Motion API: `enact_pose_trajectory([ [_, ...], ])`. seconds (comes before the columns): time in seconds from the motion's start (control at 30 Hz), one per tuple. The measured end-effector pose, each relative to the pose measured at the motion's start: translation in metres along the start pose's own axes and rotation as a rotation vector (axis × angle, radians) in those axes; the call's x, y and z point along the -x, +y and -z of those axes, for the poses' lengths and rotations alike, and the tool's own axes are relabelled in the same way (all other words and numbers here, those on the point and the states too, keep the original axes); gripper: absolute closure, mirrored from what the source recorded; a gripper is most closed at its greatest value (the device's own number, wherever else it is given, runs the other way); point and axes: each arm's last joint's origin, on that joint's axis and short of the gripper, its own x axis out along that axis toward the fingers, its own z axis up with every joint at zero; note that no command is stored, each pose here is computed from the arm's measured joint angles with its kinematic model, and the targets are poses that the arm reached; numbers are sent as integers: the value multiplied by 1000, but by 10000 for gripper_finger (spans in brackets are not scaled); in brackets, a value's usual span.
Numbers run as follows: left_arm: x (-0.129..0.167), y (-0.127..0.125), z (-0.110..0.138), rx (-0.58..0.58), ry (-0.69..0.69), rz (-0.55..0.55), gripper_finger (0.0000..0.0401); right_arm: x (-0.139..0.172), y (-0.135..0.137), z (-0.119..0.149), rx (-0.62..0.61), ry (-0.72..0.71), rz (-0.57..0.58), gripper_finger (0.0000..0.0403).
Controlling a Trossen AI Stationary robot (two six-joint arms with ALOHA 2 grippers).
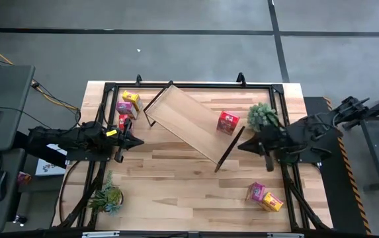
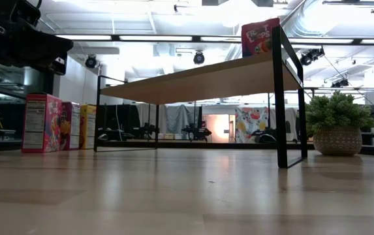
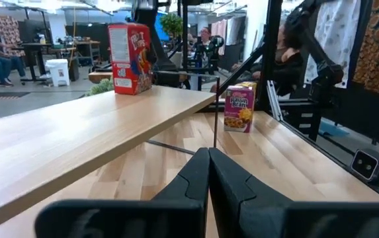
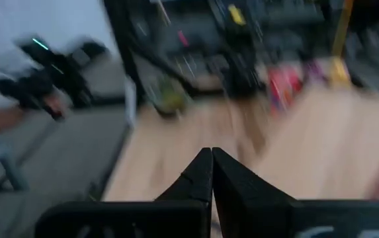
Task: Stack cereal on shelf
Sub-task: Put the red cereal box on the shelf
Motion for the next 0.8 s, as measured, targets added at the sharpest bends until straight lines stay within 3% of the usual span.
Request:
enact_pose_trajectory([
  [0.2,1,0,-10,81,-105,4,401,3,-1,4,114,-245,-71,403],
  [0.33,2,1,-19,174,-200,-2,401,-1,0,6,178,-268,-65,403],
  [0.47,5,5,-36,220,-341,-133,393,-6,1,8,206,-248,-53,403],
  [0.6,5,7,-63,226,-277,-184,339,-10,1,11,217,-225,-10,403],
  [0.8,-9,11,-109,244,-25,-322,203,-11,0,13,232,-204,28,403],
])
